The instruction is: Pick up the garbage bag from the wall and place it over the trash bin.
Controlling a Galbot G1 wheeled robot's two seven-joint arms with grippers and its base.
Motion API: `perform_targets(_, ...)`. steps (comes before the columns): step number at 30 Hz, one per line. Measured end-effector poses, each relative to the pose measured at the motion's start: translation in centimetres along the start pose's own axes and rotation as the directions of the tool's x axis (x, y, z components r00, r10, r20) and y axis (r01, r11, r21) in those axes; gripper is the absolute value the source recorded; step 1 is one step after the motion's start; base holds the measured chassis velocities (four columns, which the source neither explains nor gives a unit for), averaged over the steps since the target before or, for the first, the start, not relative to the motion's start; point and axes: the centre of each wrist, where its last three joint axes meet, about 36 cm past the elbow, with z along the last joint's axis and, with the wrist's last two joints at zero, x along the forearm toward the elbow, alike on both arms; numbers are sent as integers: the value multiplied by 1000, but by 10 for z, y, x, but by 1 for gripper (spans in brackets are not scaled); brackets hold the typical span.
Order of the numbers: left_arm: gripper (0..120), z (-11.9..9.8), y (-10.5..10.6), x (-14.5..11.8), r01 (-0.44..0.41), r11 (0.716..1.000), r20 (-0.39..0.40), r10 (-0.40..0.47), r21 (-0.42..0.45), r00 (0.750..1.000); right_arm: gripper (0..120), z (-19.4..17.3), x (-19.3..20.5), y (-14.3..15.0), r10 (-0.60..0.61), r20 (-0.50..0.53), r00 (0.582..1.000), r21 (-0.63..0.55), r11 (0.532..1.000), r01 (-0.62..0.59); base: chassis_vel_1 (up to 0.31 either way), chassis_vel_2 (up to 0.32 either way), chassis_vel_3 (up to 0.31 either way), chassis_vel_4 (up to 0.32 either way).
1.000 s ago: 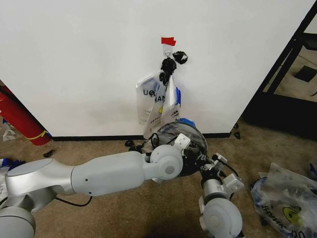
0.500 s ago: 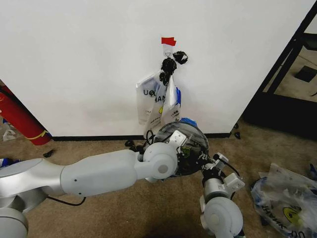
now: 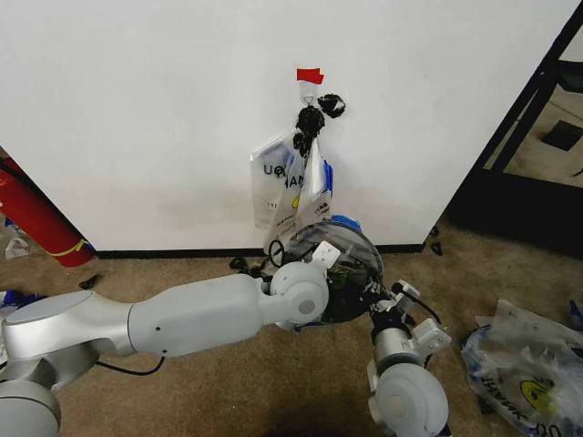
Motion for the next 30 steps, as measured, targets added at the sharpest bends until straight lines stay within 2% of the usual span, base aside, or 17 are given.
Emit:
perform_targets(4, 0, 2, -2, -1, -6, 1000, -1, 6, 3, 1000, 1, 1, 0, 1, -2, -3, 1000, 0, 1000, 2, 0, 0, 0, 0)
perform_targets(9, 0, 1, -12, 1, -59, 998, 25, 58, 34, 998, 1, 1, 0, 1, -4, -4, 1000, 2, 1000, 4, 0, 0, 0, 0)
perform_targets(19, 0, -2, -18, -9, -62, 997, 33, 60, 40, 998, 1, 0, 2, 1, -6, -6, 1000, 2, 1000, 6, 0, 0, 0, 0)
perform_targets(26, 0, -1, -20, -8, -95, 995, 32, 94, 43, 995, 1, 0, 1, 2, -10, -7, 1000, -3, 1000, 10, 0, 0, 0, 0)
perform_targets(28, 0, 2, -16, -9, -84, 996, 24, 83, 34, 996, 1, 0, 1, 2, -10, -7, 1000, -5, 1000, 10, 0, 0, 0, 0)
perform_targets(30, 0, 7, -11, -12, -36, 999, 10, 36, -3, 999, 1, 0, 0, 2, -8, -6, 1000, -3, 1000, 8, 0, 0, 0, 0)
